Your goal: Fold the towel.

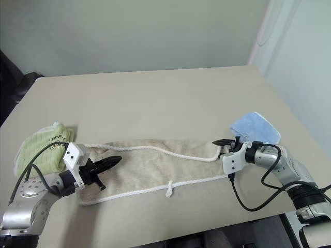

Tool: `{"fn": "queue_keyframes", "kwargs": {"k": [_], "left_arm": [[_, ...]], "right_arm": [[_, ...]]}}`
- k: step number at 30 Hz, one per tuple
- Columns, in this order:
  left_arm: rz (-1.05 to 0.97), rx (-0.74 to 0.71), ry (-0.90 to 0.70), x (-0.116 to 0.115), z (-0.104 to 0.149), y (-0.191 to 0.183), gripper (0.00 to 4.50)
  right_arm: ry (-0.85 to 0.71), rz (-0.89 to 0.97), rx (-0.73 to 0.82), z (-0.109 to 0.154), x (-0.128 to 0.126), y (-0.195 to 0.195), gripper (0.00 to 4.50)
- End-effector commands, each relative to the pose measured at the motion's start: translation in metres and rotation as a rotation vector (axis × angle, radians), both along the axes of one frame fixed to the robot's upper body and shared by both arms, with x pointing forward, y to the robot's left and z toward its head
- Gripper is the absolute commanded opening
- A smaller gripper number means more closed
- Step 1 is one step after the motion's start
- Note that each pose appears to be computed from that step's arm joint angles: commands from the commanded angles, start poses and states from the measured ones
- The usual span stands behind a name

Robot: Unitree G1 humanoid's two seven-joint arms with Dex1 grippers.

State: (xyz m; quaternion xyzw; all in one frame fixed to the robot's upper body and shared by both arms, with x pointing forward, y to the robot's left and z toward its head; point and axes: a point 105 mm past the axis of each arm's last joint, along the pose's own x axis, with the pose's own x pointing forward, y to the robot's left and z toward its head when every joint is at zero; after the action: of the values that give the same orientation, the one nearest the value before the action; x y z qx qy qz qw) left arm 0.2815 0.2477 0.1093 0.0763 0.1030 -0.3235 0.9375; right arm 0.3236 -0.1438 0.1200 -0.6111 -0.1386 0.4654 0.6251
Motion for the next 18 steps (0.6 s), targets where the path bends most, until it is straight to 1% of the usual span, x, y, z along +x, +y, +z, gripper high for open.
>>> {"fn": "queue_keyframes", "kwargs": {"k": [1, 3, 4, 7, 12, 14, 18], "left_arm": [[-0.008, 0.014, -0.041, 0.001, 0.010, -0.002, 0.00], [-0.011, 0.013, -0.041, 0.001, 0.009, -0.003, 0.00], [-0.012, 0.012, -0.041, 0.001, 0.010, -0.003, 0.00], [-0.010, 0.008, -0.055, 0.003, 0.012, -0.003, 0.00], [-0.009, -0.059, -0.167, 0.020, 0.054, 0.003, 0.00], [-0.049, -0.018, -0.185, 0.026, 0.069, 0.009, 0.00], [-0.111, 0.044, -0.185, 0.035, 0.089, 0.018, 0.00]], "right_arm": [[-0.012, 0.020, 0.039, 0.008, -0.004, 0.002, 0.92], [0.001, 0.014, 0.046, 0.007, -0.005, 0.001, 0.26], [0.009, 0.008, 0.053, 0.006, -0.006, 0.001, 0.03], [0.029, -0.011, 0.079, 0.005, -0.006, 0.000, 0.03], [0.063, -0.043, 0.136, 0.004, -0.007, 0.004, 0.03], [0.063, -0.046, 0.142, 0.004, -0.006, 0.006, 0.03], [0.059, -0.052, 0.151, 0.004, -0.005, 0.008, 0.03]]}}
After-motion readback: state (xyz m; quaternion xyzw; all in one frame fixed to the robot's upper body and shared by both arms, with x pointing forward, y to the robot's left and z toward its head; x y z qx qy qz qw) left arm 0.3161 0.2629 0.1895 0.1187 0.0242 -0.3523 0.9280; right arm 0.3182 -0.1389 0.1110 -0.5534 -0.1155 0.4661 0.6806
